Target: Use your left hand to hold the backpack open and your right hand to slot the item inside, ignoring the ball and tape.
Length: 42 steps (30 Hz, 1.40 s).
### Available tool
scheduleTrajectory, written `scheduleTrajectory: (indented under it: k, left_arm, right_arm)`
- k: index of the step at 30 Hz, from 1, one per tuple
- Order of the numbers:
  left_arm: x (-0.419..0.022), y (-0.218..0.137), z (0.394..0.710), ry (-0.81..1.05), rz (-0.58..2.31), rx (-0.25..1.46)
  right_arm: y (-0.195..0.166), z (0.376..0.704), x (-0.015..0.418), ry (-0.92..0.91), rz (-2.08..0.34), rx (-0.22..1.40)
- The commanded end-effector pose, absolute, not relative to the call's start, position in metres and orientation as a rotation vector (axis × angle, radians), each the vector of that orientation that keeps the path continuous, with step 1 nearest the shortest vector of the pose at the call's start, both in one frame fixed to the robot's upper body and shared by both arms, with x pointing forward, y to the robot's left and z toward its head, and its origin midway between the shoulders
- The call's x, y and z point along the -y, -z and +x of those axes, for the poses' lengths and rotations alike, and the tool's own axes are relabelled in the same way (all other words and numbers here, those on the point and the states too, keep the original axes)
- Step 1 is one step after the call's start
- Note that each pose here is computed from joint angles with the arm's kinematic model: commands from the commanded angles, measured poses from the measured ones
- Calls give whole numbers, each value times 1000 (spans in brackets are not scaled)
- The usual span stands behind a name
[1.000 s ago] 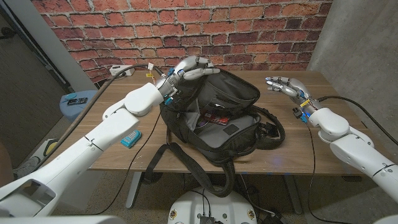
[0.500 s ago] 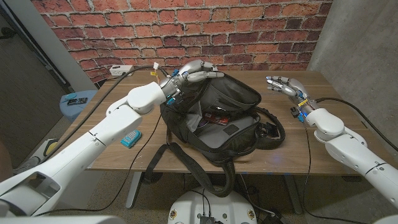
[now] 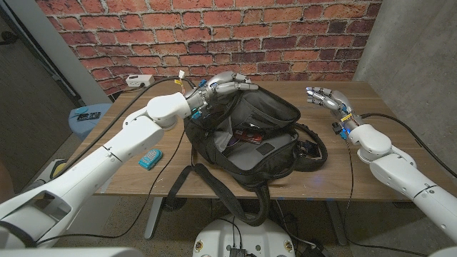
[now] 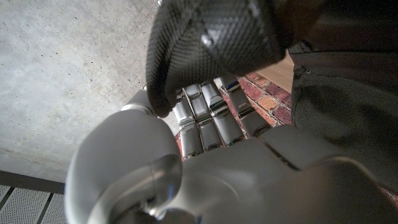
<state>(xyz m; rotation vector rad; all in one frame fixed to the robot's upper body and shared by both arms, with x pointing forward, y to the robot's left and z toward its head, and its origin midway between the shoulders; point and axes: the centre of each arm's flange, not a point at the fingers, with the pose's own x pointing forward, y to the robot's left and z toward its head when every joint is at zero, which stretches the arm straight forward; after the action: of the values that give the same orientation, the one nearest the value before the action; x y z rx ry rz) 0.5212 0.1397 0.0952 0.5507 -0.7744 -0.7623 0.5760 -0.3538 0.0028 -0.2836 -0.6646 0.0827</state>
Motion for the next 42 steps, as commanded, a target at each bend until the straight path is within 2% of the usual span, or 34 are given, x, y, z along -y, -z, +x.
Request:
scheduleTrajectory:
  k: [1,18,42]
  left_arm:
    - [-136,-94,525,834,531,713]
    - [-132,-91,531,964,565,626]
    - [-132,-87,532,1067,543,616]
  right_arm:
    - [-4,582,353,-78,-265,664]
    - [1,591,350,-75,-243,646]
    - [5,599,344,-79,-204,643]
